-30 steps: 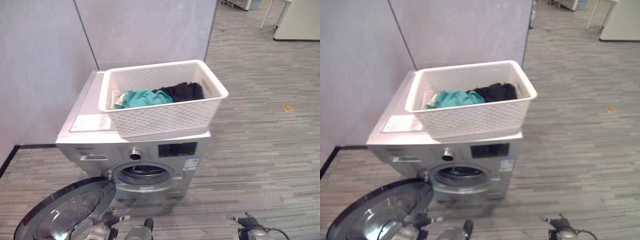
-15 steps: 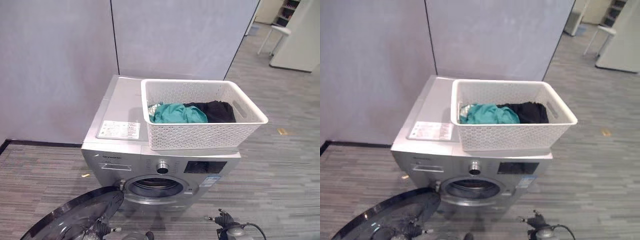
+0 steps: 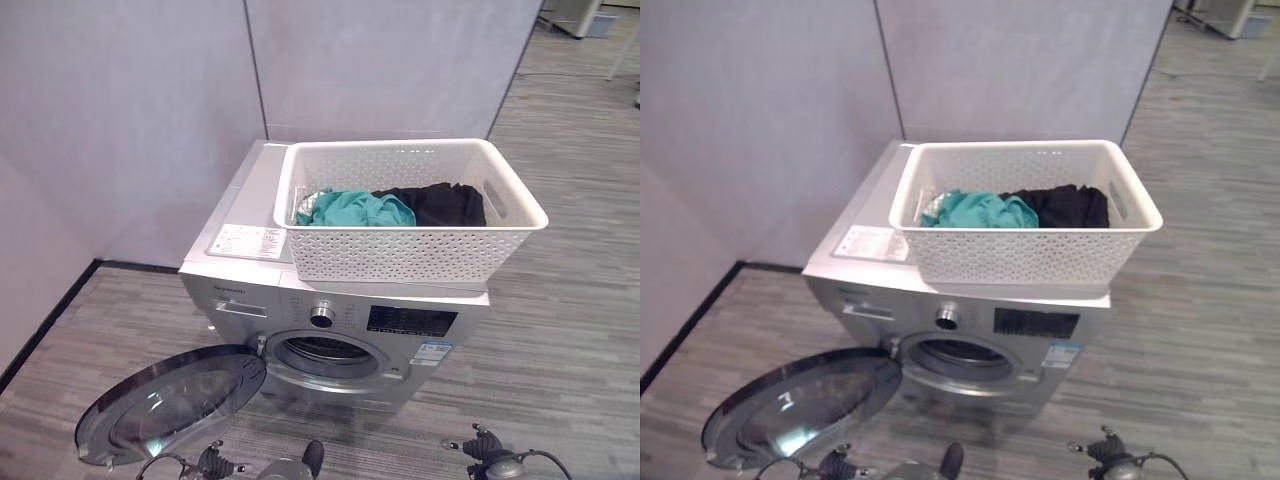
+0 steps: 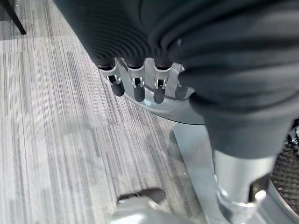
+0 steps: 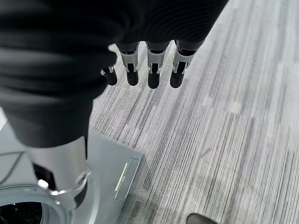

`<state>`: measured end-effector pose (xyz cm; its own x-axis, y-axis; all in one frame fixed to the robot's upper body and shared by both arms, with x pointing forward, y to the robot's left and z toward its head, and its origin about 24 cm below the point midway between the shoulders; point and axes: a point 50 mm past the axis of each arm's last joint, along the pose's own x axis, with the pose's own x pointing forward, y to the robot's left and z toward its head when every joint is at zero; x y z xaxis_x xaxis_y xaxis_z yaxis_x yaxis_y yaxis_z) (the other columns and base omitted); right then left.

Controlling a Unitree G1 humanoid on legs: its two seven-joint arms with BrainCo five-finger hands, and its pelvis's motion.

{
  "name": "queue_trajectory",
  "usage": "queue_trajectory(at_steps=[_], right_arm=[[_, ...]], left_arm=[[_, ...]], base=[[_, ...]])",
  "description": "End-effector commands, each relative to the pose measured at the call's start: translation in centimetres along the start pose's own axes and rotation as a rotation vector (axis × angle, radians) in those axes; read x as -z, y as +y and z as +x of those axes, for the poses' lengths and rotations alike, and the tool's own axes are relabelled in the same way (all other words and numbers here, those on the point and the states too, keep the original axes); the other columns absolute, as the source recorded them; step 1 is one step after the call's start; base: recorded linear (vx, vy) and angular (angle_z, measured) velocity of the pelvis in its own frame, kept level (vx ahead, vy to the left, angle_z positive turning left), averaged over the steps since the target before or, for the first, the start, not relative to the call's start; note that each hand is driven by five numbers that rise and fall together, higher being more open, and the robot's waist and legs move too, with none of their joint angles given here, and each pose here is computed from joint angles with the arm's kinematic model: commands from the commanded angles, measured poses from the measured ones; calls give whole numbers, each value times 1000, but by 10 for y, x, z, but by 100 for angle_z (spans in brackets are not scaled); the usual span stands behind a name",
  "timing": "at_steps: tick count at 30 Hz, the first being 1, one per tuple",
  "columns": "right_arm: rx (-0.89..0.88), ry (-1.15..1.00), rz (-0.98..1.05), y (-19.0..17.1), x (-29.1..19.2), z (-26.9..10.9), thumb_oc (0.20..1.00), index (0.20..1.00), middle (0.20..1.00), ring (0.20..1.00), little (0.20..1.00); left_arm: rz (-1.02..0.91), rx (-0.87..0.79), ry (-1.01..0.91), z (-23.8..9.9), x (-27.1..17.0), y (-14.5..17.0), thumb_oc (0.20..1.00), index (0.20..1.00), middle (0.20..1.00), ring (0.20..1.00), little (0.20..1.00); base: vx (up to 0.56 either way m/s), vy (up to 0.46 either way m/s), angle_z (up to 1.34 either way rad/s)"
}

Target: Grab the laundry basket,head to the washer,open it,put in the laundry and shut it.

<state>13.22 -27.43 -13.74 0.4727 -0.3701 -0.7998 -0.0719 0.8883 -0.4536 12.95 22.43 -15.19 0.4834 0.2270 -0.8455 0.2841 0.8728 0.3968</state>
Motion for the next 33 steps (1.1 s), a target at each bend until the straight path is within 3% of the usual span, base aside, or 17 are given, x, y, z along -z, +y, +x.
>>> queue_trajectory(at_steps=[1,11,21,27,33], right_arm=[[80,-69,41,-19,-19,3,1000,1000,1000,1000,1000],[80,-65,59,-18,-17,3,1000,1000,1000,1000,1000],[61,-141,58,-12,-23,-1,1000,1000,1000,1000,1000],[150,-130,176,-36,-6,-5,1000,1000,1000,1000,1000],[366,-210,258,-101,-2,-20,1000,1000,1000,1000,1000]], left_arm=[[48,-2,-50,3,-20,-4,1000,1000,1000,1000,1000],[104,3,-65,3,-20,-3,1000,1000,1000,1000,1000],[-61,-50,226,-13,64,8,1000,1000,1000,1000,1000],[11,-67,298,-25,94,10,1000,1000,1000,1000,1000],[-67,-61,428,-41,128,8,1000,1000,1000,1000,1000]], base=[[6,44,-1],[-9,141,-1],[-31,54,-24],[9,-2,-7],[51,-2,-7]])
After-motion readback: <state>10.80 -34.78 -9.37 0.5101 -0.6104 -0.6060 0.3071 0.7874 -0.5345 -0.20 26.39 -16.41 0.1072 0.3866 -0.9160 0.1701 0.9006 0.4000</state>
